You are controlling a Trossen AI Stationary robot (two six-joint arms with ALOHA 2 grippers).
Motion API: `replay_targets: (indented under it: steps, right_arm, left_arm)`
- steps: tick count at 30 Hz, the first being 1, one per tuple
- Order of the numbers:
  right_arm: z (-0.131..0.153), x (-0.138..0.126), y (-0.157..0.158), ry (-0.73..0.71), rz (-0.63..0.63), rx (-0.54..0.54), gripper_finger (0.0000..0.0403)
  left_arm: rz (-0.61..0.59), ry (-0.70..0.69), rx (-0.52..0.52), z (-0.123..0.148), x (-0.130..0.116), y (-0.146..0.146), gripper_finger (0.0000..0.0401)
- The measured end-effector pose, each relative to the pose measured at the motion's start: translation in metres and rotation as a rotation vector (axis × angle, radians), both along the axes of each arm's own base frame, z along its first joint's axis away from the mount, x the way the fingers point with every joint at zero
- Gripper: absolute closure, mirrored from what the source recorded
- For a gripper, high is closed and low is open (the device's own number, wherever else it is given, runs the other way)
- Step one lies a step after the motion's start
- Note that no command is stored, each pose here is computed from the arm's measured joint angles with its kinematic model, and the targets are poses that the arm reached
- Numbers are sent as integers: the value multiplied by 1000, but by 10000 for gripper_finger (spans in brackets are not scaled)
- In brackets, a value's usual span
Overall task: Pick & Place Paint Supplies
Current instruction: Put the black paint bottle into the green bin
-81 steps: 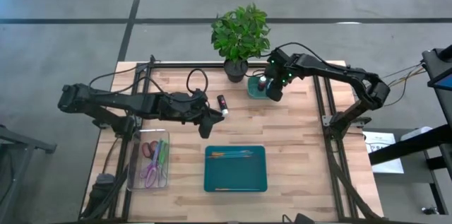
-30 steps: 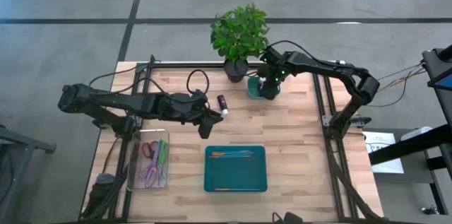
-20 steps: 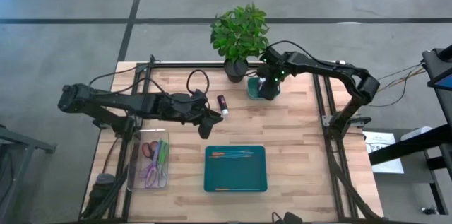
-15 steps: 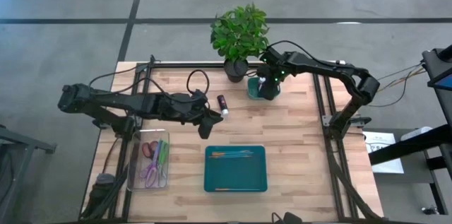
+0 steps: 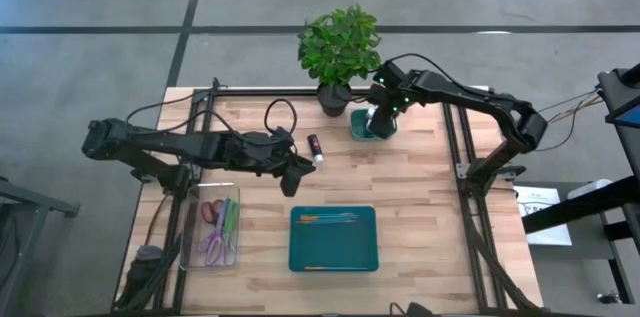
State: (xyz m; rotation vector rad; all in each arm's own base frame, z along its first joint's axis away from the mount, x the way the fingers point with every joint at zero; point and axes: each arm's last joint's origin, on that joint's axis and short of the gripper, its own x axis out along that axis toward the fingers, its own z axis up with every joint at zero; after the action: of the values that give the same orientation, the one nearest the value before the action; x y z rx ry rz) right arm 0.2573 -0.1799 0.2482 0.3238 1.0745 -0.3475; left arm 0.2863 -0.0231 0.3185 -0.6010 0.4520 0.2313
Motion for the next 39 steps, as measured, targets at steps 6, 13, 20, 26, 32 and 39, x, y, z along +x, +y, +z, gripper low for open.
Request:
replay_targets:
  steps: [6,13,20,26,32,39]
  right_arm:
    - [6,-5,4,-5,-26,12,200]
    - [27,-17,12,-61,-91,18,200]
    - [54,-35,34,-181,-160,31,200]
    - [74,-54,63,-288,-203,55,200]
    - [86,-72,91,-427,-278,102,200]
    - [100,-92,123,-697,-351,190,199]
  left_arm:
    - [-2,0,3,0,0,0,285]
    - [-12,7,22,0,0,0,285]
    - [-27,10,50,0,0,0,285]
    - [-85,22,140,-1,0,0,285]
    - [-165,143,285,-10,-6,1,285]
    - [-300,332,660,-19,-13,8,285]
